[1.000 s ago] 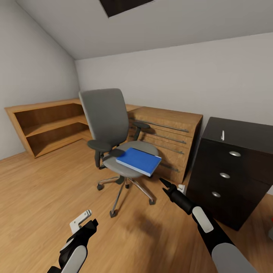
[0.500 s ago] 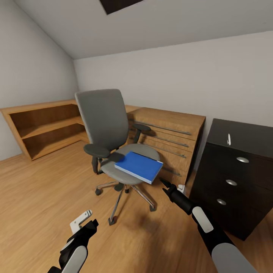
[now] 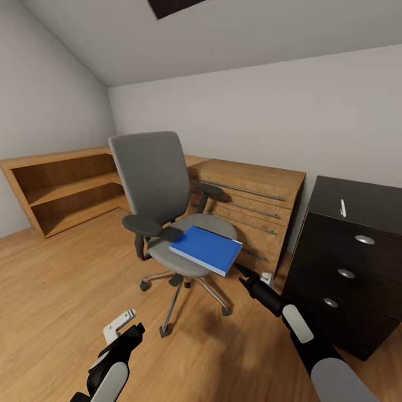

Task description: In the bedroom, organize the workspace by keeping the computer under the desk, ensuring the monitor is on the desk, placing the keyboard on the desk next to the monitor, placing the mouse on the desk next to the keyboard, moving the folder from the swivel chair onto the desk next to the mouse, stacking the notebook on top of the folder with the pen on top of the notebook, and positioning the swivel chair next to the desk.

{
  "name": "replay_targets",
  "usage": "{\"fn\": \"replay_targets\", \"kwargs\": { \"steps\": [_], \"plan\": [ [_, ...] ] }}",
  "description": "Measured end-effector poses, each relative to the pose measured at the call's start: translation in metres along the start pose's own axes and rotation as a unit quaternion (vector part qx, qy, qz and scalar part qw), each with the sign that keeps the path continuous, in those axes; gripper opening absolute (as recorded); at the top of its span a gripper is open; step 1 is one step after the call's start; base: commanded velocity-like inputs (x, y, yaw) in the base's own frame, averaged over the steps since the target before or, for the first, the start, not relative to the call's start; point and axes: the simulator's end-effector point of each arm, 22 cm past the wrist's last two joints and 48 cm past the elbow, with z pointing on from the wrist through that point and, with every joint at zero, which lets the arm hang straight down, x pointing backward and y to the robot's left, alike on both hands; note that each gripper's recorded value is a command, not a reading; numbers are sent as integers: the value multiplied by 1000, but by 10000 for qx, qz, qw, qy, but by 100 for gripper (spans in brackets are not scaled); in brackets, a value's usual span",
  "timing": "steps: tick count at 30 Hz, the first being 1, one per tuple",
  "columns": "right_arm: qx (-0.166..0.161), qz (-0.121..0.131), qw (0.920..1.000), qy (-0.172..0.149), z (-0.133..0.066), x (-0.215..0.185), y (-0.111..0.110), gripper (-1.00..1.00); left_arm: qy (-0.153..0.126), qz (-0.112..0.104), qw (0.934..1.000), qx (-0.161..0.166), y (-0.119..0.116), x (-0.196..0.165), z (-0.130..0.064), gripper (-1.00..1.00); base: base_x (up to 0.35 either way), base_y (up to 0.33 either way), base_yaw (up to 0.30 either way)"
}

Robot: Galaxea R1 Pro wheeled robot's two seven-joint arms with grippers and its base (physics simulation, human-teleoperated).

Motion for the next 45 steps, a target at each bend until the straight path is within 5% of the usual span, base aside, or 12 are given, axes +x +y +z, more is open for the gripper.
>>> {"fn": "replay_targets", "kwargs": {
  "steps": [45],
  "plan": [
    [221,170,9995,116,-1,18,-21,100,20,-14,10000,8,-1,1,0,100,41,26,0]
  ]
}}
